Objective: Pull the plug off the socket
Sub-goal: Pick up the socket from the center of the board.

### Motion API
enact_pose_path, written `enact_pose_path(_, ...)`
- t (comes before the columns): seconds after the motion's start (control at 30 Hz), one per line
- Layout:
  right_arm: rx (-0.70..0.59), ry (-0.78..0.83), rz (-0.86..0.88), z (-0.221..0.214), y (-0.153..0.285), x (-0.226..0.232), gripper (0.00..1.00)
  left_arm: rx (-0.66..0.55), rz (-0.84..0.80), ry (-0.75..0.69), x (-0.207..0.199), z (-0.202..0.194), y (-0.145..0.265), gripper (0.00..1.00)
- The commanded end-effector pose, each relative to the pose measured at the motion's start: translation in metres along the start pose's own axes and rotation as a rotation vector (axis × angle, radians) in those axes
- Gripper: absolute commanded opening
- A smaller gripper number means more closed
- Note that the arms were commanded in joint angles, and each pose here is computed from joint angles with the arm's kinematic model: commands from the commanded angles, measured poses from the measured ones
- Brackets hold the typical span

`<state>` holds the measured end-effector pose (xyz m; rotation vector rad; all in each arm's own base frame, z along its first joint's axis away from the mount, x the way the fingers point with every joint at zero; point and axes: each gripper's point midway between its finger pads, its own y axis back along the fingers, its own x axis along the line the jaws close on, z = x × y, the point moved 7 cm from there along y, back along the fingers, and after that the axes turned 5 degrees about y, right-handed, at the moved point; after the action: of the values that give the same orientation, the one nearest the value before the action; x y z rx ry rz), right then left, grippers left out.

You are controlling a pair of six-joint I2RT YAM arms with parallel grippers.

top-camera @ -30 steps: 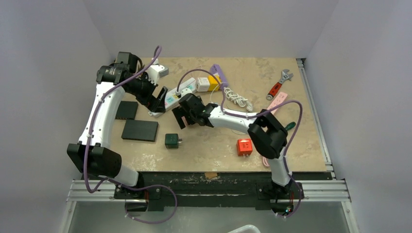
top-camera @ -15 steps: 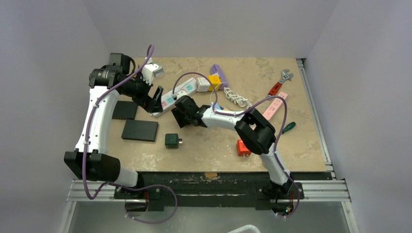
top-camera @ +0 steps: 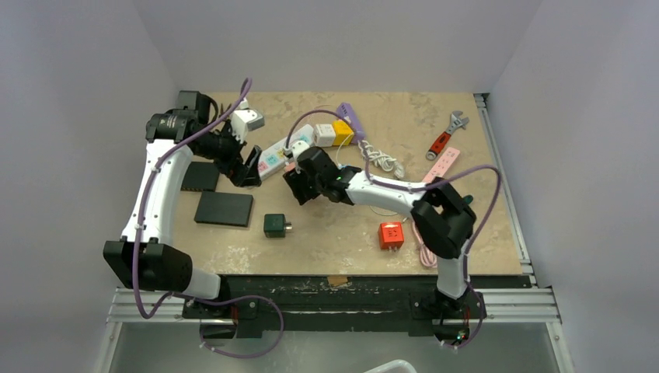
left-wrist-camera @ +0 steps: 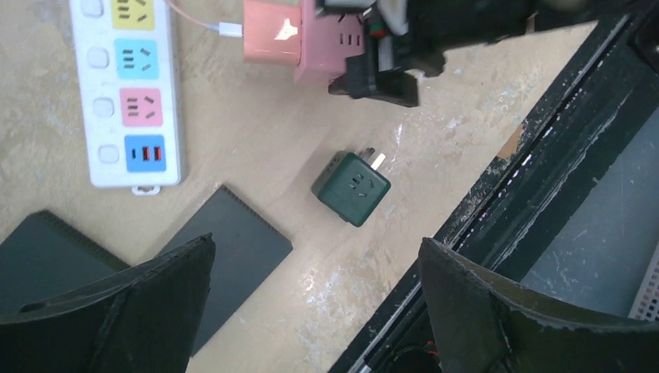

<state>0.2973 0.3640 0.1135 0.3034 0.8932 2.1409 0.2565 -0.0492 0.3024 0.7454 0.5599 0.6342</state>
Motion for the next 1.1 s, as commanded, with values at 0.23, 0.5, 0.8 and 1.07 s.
enact_pose_path(0.23, -0.392, 0.230, 0.448, 0.040, 0.147, 0.006, 0.00, -0.237, -0.294, -0.517, -0.048, -0.021, 0.001, 1.00)
enact_pose_path(0.5, -0.413, 0.262, 0.605, 0.013, 0.188, 0.014, 0.00, -0.288, -0.326, -0.762, -0.079, -0.030, 0.014, 1.00)
enact_pose_path(0.8, -0.304, 0.212, 0.799, 0.009, 0.210, 0.028, 0.00, -0.439, -0.071, -1.254, -0.097, -0.046, 0.007, 1.00)
enact_pose_path(1.07, -0.268, 0.148, 0.881, 0.008, 0.217, 0.034, 0.00, -0.567, 0.013, -1.491, -0.111, -0.035, 0.009, 1.00)
